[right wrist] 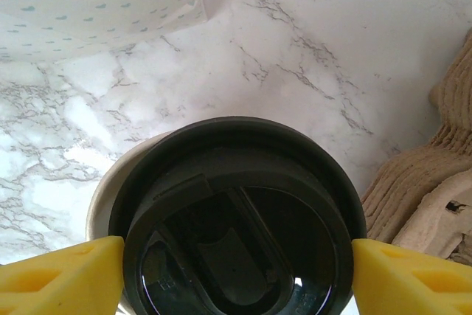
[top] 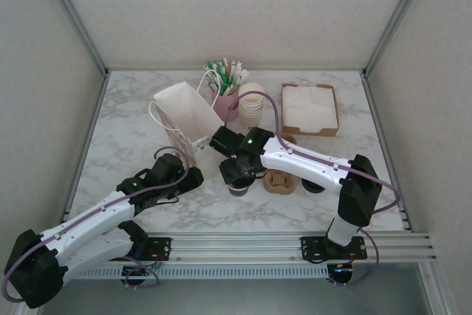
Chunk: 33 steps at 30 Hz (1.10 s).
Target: Pack the takeout coffee
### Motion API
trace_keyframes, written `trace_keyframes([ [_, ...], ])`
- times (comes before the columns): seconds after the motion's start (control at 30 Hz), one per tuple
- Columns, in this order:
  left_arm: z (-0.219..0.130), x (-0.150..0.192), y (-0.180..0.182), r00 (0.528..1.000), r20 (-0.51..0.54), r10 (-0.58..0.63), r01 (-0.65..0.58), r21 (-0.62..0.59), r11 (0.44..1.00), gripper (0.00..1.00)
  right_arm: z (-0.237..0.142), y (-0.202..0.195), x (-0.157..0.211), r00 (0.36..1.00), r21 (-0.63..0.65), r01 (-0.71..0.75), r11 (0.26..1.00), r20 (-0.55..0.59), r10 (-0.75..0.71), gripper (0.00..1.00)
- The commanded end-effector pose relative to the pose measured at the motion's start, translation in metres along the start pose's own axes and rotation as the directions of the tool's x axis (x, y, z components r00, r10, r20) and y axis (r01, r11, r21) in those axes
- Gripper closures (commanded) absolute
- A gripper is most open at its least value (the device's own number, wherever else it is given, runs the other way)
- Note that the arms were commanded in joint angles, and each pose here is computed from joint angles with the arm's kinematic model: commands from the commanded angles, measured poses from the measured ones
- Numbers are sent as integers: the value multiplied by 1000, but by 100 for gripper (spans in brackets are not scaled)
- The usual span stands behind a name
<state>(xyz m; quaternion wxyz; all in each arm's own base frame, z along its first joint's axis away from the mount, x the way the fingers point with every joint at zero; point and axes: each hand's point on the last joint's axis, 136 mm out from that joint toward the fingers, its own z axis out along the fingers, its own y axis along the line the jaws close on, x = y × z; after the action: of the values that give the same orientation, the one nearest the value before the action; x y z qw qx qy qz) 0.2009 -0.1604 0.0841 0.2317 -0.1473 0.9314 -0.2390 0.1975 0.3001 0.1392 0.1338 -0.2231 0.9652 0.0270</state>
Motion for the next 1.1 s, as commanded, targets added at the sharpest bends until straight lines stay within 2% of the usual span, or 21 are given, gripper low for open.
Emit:
trace_keyframes([
  [0.0,-3,-4,-6,1000,13,5,-5,0,1000,26,5,3,4,1000,10,15,1000,-14,-15,23],
  [0.23,-3,-4,-5,1000,12,4,-4,1,1000,26,2,4,4,1000,3,15,1000,-14,-15,28],
  [0.57,-2,-2,-4,1000,9,-1,1,2,1000,26,-12,15,7,1000,-70,-6,998,-7,6,28],
  [1.07,-1,-2,-5,1000,6,0,0,2,1000,26,-24,19,4,1000,-62,4,998,16,-3,28],
])
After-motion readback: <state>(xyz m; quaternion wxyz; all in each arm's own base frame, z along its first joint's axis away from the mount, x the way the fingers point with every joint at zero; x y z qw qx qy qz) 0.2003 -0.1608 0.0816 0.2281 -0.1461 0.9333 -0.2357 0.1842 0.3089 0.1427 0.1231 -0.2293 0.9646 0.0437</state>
